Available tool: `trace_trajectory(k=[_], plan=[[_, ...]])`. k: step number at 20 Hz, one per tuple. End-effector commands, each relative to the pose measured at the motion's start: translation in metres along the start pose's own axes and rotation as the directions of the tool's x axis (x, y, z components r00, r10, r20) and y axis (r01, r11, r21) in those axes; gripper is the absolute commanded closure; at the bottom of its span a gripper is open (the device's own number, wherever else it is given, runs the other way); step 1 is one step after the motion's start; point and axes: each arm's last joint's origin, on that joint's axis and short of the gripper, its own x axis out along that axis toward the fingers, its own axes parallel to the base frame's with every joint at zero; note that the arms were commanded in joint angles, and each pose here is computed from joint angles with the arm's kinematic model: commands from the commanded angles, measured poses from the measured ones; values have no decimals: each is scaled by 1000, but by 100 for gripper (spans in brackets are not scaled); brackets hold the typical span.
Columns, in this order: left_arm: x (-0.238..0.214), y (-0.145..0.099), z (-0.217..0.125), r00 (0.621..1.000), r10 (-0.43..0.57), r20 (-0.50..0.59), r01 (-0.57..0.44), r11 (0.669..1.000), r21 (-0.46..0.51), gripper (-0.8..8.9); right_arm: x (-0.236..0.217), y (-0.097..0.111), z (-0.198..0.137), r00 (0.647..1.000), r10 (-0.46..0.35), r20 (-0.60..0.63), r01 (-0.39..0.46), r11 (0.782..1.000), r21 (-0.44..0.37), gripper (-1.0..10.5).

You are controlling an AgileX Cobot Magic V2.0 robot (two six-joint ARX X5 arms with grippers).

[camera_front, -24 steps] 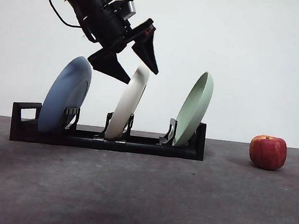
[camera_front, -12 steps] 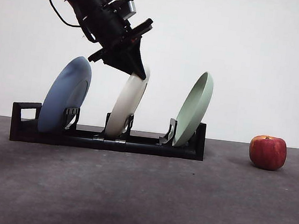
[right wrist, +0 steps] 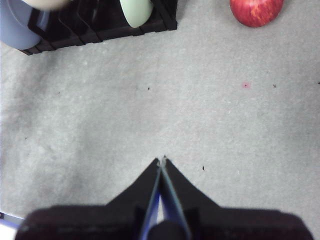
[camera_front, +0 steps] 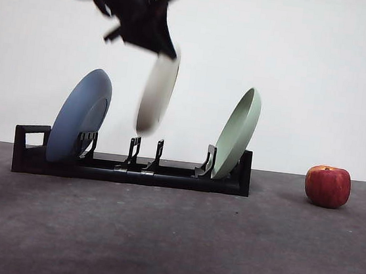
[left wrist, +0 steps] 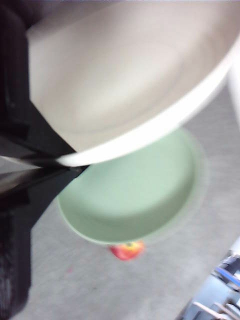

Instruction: Take the yellow plate from the plate rack,put the plate on the table,take the apple from the table,put the apple in the plate

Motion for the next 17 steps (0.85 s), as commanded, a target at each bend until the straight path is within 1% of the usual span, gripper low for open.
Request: trace_trajectory(k=[1, 3, 5, 7, 9, 11, 13, 16, 17], plan=[[-25, -7, 13, 997, 13, 81, -15, 1000, 26, 822, 1, 0, 2, 1000, -2, 4, 2, 1000, -13, 948], [-49, -18, 23, 990, -11, 140, 4, 999, 45, 822, 1, 0, 2, 1000, -2, 5, 2, 1000, -13, 948], [-75, -34, 30, 978, -115, 175, 105, 992, 65, 822, 1, 0, 3, 1000, -2, 12, 2, 1000, -17, 948], [-96, -54, 32, 960, -218, 178, 204, 975, 89, 822, 1, 0, 4, 1000, 0, 22, 1, 1000, -21, 948], [-110, -74, 30, 955, -254, 157, 237, 965, 115, 822, 1, 0, 4, 1000, 0, 24, 1, 1000, -22, 948], [-119, -94, 23, 952, -289, 96, 272, 949, 158, 822, 1, 0, 4, 1000, 0, 24, 1, 1000, -22, 948], [-120, -114, 13, 946, -323, 7, 315, 927, 204, 822, 1, 0, 4, 1000, 0, 24, 1, 1000, -22, 948], [-109, -148, -4, 924, -355, -143, 381, 881, 280, 822, 1, 0, 5, 1000, 0, 27, 1, 1000, -22, 948], [-106, -160, -10, 911, -364, -195, 409, 863, 297, 822, 1, 0, 5, 1000, 0, 26, 1, 1000, -22, 948]])
